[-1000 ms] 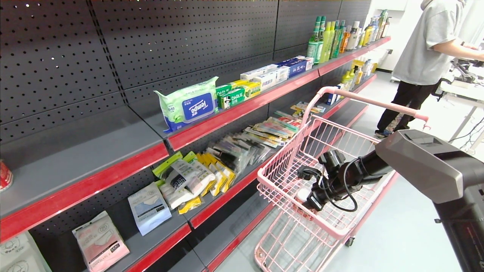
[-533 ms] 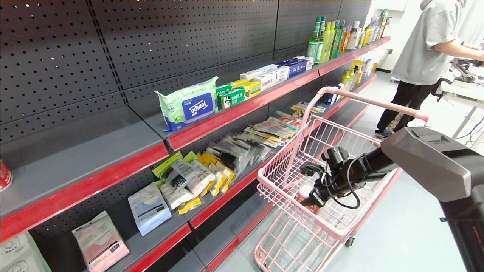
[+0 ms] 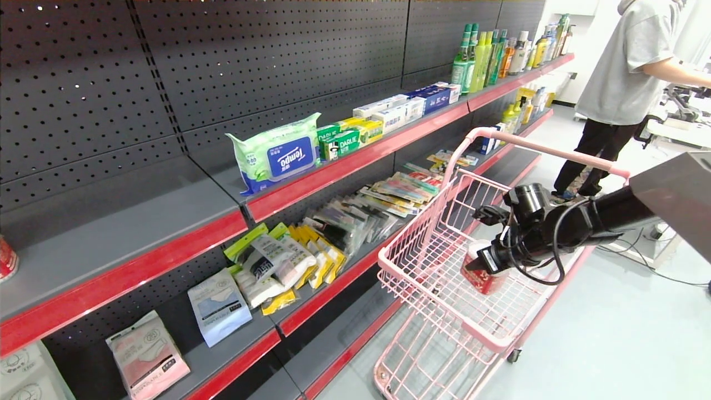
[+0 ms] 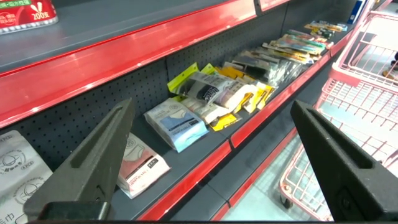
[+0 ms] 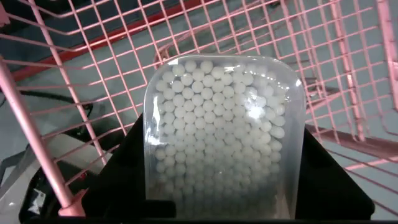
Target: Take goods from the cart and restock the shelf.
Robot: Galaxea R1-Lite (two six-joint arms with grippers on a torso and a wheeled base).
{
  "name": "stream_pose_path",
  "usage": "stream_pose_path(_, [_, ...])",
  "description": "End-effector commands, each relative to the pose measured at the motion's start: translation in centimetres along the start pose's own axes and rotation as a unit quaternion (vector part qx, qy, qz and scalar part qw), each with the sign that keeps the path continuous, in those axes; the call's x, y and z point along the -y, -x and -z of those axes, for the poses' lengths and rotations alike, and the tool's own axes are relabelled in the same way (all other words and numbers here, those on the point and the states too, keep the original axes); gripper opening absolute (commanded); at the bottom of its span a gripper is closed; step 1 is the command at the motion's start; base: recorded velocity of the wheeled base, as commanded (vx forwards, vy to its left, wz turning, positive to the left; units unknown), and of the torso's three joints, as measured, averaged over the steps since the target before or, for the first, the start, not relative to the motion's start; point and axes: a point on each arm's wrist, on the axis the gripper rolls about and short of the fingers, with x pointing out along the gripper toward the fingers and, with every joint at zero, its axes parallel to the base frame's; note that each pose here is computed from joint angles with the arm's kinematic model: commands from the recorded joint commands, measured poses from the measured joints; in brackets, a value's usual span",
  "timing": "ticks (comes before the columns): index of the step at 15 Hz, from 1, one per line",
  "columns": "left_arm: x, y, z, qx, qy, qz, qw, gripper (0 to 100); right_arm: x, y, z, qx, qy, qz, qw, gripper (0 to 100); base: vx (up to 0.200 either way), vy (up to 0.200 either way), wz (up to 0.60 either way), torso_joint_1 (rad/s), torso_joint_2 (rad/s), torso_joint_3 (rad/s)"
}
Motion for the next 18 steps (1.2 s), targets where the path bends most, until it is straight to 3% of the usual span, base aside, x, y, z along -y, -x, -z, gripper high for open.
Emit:
stream_pose_path(1, [0.0,0.0,0.0,-0.001,0.000,0.000,1.0000,100,-0.1,5.8,-0.5,0.038,-0.022,0.043,0.998,0,0.000,0.000,0.00,0.000,0.00,0.000])
stream_pose_path(6, [0.0,0.0,0.0,-0.001,0.000,0.000,1.0000,100,-1.7,18.9,0.9,0.148,-0.081,0.139,0.976,0,0.000,0.000,0.00,0.000,0.00,0.000])
stream_pose_path(9, [0.0,0.0,0.0,-0.001,-0.001,0.001,1.0000,100,-3.3,25.0,4.8,0.185,-0.089,0.182,0.962,0,0.000,0.000,0.00,0.000,0.00,0.000])
stream_pose_path(14, [0.0,0.0,0.0,-0.001,-0.001,0.001,1.0000,100,-4.3,31.8,12.2,0.220,-0.096,0.307,0.921,0,0.000,0.000,0.00,0.000,0.00,0.000])
stream_pose_path(17, [0.0,0.0,0.0,-0.001,-0.001,0.002,1.0000,100,-5.6,33.7,14.6,0.236,-0.107,0.324,0.910,0,0.000,0.000,0.00,0.062,-0.15,-0.094])
stream_pose_path(18, [0.0,0.0,0.0,-0.001,-0.002,0.002,1.0000,100,-6.9,34.7,16.3,0.244,-0.107,0.328,0.906,0,0.000,0.000,0.00,0.173,-0.43,-0.266])
